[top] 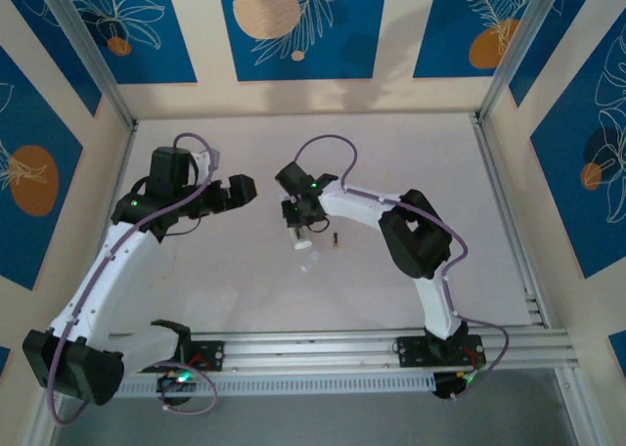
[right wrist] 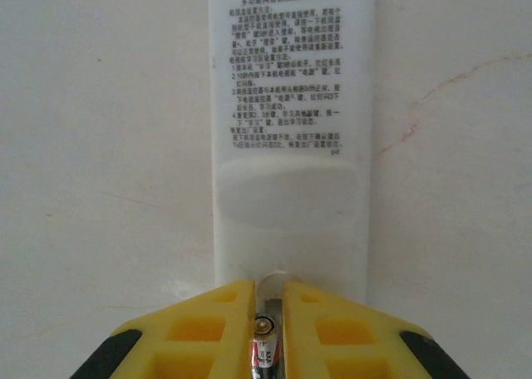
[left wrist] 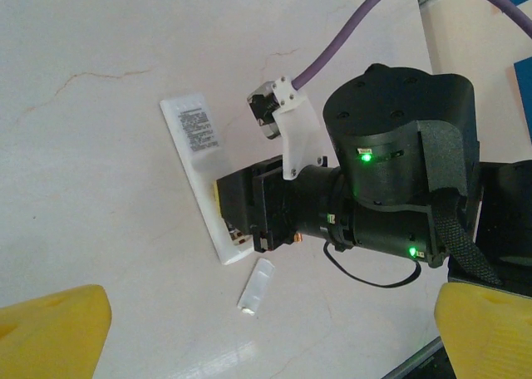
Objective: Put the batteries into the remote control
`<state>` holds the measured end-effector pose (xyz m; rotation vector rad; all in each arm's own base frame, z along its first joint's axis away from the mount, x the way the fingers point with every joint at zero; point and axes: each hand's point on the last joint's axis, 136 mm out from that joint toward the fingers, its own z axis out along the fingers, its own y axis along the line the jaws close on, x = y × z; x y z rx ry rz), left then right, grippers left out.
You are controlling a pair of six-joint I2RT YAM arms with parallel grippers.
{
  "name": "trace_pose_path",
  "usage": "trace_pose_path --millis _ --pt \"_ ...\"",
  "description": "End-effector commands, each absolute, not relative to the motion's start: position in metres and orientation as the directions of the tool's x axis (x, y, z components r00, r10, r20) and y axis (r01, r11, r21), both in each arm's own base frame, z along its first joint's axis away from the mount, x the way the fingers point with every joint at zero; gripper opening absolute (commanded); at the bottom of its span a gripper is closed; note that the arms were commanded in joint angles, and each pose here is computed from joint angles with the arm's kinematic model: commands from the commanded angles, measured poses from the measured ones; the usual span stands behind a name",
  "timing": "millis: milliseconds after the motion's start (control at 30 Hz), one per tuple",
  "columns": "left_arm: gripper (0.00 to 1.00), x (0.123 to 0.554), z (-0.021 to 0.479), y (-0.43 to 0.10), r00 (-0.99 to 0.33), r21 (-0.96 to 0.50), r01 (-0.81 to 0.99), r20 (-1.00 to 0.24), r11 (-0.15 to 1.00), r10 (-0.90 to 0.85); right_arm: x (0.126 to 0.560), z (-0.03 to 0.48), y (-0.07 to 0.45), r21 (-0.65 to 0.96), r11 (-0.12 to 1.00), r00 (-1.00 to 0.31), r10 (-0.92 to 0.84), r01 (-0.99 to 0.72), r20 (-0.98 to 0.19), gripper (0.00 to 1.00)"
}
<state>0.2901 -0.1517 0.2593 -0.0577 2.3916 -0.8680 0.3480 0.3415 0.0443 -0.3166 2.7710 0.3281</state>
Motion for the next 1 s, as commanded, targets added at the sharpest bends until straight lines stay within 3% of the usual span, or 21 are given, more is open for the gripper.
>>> trace_pose_path --millis 0,367,600,767,967 --pt "1.0 0.291 0.259 -0.149 -0.825 -0.61 0.139 -0.508 0.78 -0.25 0.342 0.058 0.336 0.183 0.954 -0.919 -0.161 -0.238 -0.359 0.17" --pt "1.0 0.32 0.218 -0.15 -0.873 -0.571 0.004 -0.402 0.821 -0.275 0.341 0.068 0.341 0.217 0.943 -0.916 -0.159 -0.251 -0.368 0.17" --pt "0.78 0.371 0.158 -0.164 -0.91 -0.442 -0.146 -0.291 0.885 -0.295 0.343 0.082 0.338 0.274 0.935 -0.919 -0.109 -0.224 -0.379 0.17" --pt "0.74 0.403 0.115 -0.204 -0.955 -0.326 -0.143 -0.202 0.934 -0.216 0.336 0.095 0.323 0.317 0.926 -0.913 -0.063 -0.204 -0.404 0.17" --pt "0.74 0.412 0.084 -0.243 -0.978 -0.224 -0.109 -0.148 0.969 -0.144 0.328 0.114 0.295 0.357 0.92 -0.899 0.012 -0.161 -0.437 0.19"
